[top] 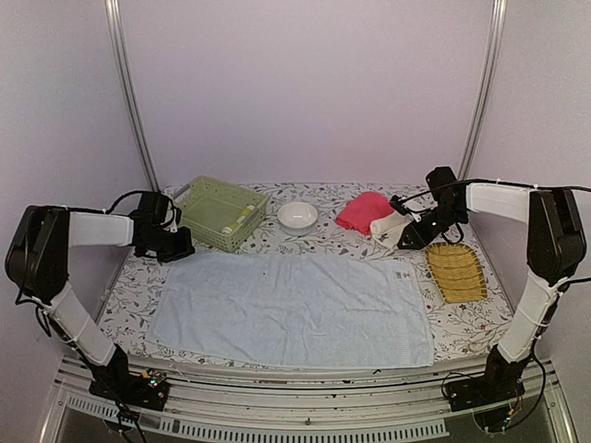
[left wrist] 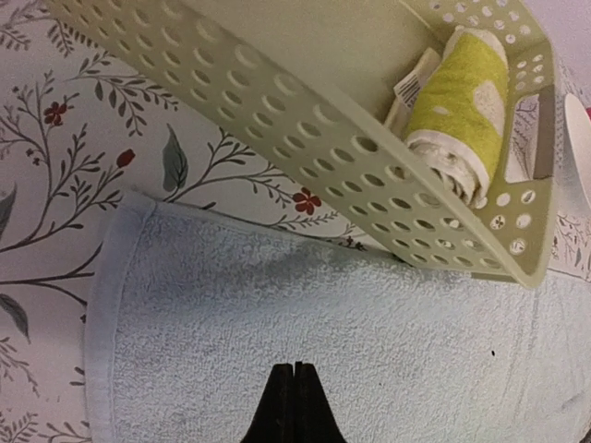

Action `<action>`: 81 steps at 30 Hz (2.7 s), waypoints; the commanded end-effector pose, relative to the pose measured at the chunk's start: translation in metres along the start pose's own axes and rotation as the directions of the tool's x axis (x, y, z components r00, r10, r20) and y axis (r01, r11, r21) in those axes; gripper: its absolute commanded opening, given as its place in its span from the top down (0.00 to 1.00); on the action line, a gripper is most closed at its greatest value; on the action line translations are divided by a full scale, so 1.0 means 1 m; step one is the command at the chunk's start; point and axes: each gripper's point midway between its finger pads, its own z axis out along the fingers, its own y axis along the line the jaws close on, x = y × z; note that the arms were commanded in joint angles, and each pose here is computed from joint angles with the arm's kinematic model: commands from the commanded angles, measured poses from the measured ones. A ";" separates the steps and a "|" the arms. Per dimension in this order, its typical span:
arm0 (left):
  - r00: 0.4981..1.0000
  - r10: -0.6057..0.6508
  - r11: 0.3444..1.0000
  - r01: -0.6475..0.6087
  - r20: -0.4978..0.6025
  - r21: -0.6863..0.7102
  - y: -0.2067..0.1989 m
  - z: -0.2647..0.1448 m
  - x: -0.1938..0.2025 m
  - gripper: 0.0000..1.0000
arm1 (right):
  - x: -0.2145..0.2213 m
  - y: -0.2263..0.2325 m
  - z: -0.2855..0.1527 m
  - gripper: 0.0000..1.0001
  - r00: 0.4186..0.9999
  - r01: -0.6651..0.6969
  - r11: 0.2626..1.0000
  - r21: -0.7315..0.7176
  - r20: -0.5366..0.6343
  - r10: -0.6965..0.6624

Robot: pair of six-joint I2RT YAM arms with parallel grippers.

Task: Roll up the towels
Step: Smooth out the towel at the center of the board.

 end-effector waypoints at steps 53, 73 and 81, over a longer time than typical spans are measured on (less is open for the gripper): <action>0.974 -0.225 0.974 0.224 -0.020 -0.021 0.060 0.043 -0.029 1.00 | 0.018 -0.010 0.033 0.74 0.987 0.002 0.998 0.062 -0.158 0.008; 0.962 -0.269 0.963 0.270 0.049 -0.013 0.081 0.025 -0.038 1.00 | 0.007 -0.033 0.019 0.39 0.994 -0.049 0.993 0.109 -0.092 0.059; 0.978 -0.207 0.978 0.208 0.028 -0.019 0.063 -0.008 -0.059 0.71 | 0.000 -0.036 0.024 0.48 0.990 -0.117 0.992 0.046 -0.068 0.120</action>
